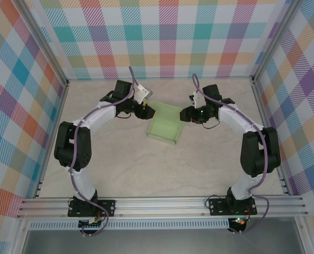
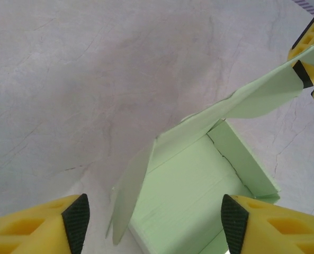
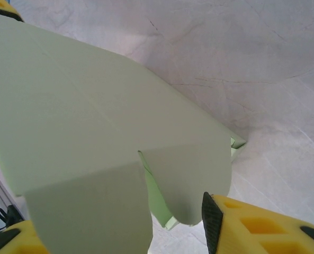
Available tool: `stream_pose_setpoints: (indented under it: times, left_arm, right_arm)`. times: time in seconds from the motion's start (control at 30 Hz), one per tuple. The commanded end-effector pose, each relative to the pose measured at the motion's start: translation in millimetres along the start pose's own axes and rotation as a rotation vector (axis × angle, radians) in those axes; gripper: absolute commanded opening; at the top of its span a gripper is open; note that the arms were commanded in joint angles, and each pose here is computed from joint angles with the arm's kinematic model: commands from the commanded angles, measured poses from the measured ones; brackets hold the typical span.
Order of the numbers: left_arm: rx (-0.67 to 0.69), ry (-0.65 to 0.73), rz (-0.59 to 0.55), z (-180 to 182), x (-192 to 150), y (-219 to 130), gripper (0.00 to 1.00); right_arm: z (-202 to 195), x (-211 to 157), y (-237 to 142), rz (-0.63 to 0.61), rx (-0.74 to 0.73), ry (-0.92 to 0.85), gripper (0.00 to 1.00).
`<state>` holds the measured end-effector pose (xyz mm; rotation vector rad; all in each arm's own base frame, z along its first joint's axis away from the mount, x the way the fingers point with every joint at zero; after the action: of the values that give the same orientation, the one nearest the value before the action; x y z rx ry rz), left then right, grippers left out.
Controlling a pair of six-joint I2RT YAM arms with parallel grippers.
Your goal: Fold the paper box
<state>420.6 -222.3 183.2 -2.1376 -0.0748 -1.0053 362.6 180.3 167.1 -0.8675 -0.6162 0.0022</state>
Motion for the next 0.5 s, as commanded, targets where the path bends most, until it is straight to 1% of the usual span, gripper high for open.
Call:
stream_pose_setpoints:
  times: [0.0,0.1,0.23,0.3,0.37,0.4,0.47]
  left_arm:
    - [-0.029,0.016,0.025,2.7,2.7,2.4,0.63]
    - [-0.056,0.001,0.042,0.8,0.2,6.5,0.54]
    - [-0.067,-0.015,0.044,-3.1,-2.4,6.5,0.46]
    - [-0.073,-0.027,0.045,-3.9,-2.9,7.0,0.35]
    - [-0.086,-0.039,0.056,-5.1,-4.3,8.1,0.27]
    - [-0.089,-0.047,0.058,-6.1,-4.6,8.3,0.25]
    - [-0.087,-0.056,0.062,-7.4,-6.3,9.9,0.24]
  right_arm:
    - [1.9,5.1,1.3,0.005,-0.008,-0.044,0.49]
    - [2.0,5.3,4.1,0.009,-0.017,-0.044,0.47]
    - [4.9,7.0,5.4,0.006,-0.019,-0.034,0.43]
    - [6.3,8.6,5.2,0.001,-0.023,-0.02,0.44]
    - [8.5,10.2,5.5,0.0,-0.022,-0.013,0.43]
    - [9.6,11.1,5.4,-0.003,-0.022,-0.006,0.42]
    - [11.7,12.4,6.6,-0.004,-0.013,0.005,0.39]
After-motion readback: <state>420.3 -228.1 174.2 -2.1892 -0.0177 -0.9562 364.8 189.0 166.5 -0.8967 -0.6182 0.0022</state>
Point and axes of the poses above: each hand's point on the last joint's axis, 136 mm out from that joint toward the fingers, its own y axis out along the fingers, its own z axis along the line the jaws close on, x = y × z, the point moved 4 cm from there along -y, back along the fingers, and after that the axes turned 14 degrees about -y, right-handed, at the moved point
